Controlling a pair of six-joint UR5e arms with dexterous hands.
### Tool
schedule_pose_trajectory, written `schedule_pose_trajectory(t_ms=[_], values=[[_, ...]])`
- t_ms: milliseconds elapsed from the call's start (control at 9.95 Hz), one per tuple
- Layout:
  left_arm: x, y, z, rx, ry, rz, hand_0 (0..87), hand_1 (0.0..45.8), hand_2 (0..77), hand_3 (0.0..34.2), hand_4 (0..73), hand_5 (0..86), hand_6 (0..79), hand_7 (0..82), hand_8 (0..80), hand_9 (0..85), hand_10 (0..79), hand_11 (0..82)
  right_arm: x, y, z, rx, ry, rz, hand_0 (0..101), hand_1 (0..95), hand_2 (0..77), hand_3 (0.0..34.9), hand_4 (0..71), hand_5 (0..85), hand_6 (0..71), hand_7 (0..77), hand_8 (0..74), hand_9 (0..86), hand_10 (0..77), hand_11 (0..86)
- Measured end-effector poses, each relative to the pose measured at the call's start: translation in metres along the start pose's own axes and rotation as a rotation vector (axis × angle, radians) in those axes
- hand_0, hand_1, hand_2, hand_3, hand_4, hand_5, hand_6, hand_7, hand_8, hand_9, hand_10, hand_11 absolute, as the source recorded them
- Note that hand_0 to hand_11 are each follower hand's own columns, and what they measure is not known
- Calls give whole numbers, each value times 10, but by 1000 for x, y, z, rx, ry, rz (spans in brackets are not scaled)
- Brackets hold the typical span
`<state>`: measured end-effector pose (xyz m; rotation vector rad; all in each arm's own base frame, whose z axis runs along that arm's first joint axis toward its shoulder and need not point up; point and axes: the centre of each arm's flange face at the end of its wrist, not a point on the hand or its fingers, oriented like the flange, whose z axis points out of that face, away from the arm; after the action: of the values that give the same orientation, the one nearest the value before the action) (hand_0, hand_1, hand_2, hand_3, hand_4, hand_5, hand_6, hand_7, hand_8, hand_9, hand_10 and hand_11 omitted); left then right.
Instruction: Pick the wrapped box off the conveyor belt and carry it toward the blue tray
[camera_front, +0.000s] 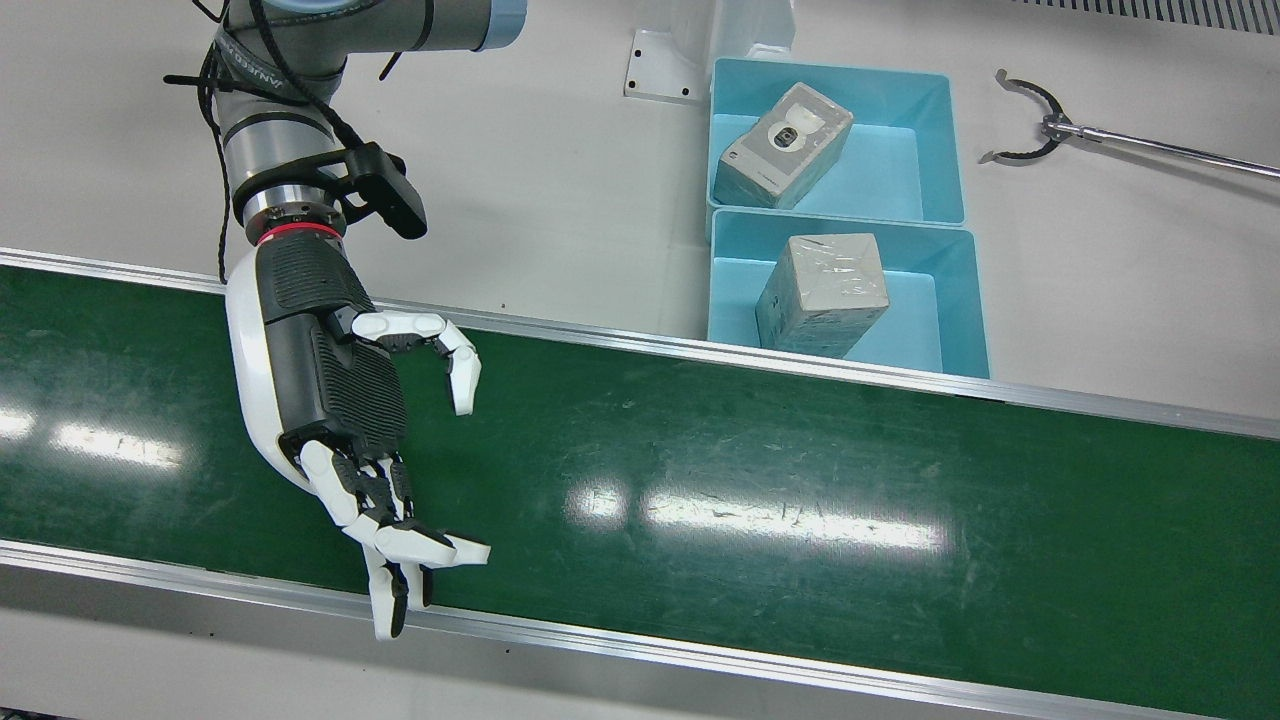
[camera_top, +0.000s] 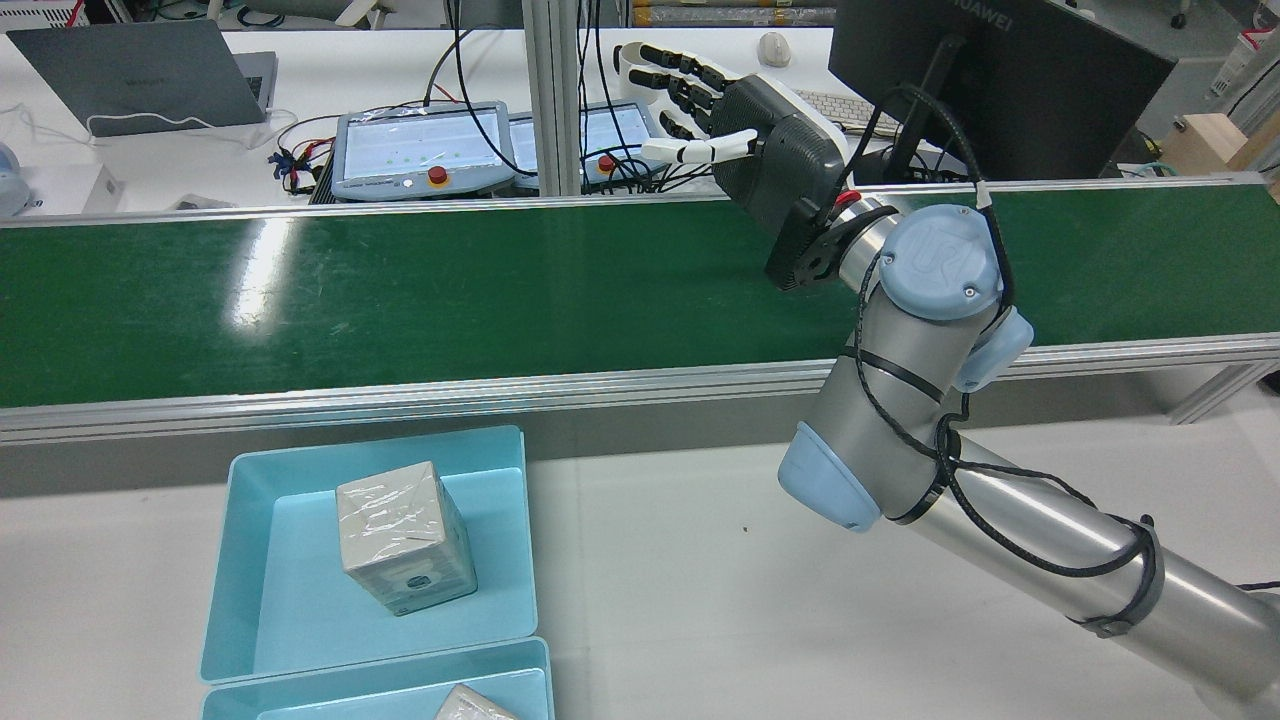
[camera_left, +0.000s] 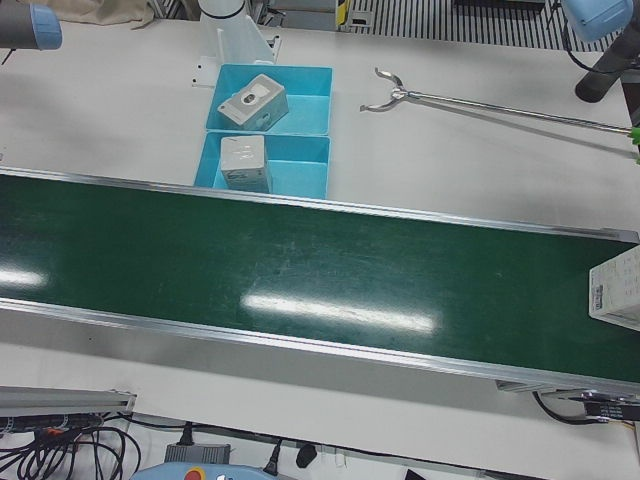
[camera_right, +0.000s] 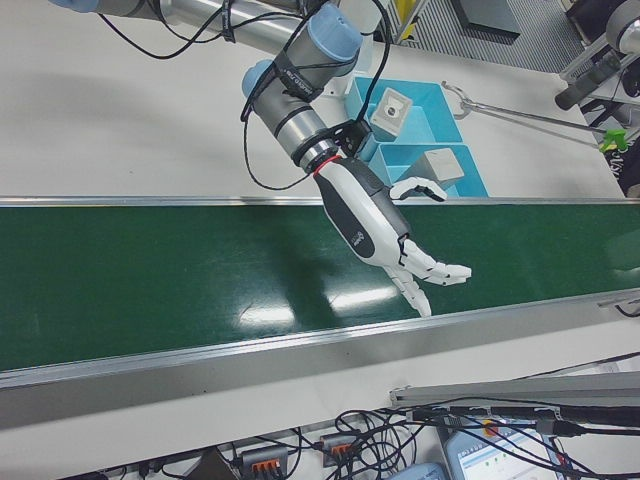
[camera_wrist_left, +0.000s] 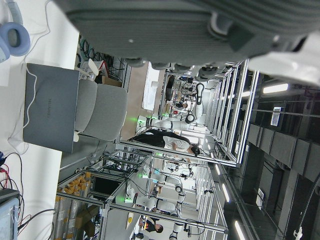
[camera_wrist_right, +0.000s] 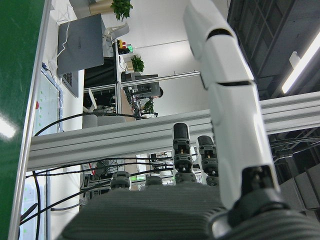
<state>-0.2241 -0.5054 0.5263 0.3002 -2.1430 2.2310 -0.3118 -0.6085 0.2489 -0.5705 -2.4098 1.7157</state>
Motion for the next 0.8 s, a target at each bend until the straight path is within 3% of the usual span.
schedule_pose_trajectory(t_ms=[101, 201, 302, 804], values=[[0, 0, 0, 0, 0, 0, 0, 0, 11, 0, 0, 11, 0, 5, 5, 0, 5, 0, 3, 0, 0, 0, 5, 2, 514, 240, 147, 79, 120, 120, 65, 207, 0, 27, 27, 49], [0, 0, 0, 0, 0, 0, 0, 0, 11, 0, 0, 11, 0, 5, 5, 0, 5, 0, 8, -1, -1, 1, 11, 4, 554, 267, 224, 75, 136, 115, 87, 207, 0, 27, 27, 54], [0, 0, 0, 0, 0, 0, 0, 0, 11, 0, 0, 5, 0, 5, 5, 0, 0, 5, 15, -1, -1, 2, 20, 8, 558, 256, 240, 56, 142, 115, 87, 202, 0, 38, 5, 60], [0, 0, 0, 0, 0, 0, 0, 0, 11, 0, 0, 11, 0, 5, 5, 0, 0, 0, 30, 1, 1, -45, 41, 38, 551, 240, 213, 62, 136, 109, 87, 196, 0, 38, 11, 38]])
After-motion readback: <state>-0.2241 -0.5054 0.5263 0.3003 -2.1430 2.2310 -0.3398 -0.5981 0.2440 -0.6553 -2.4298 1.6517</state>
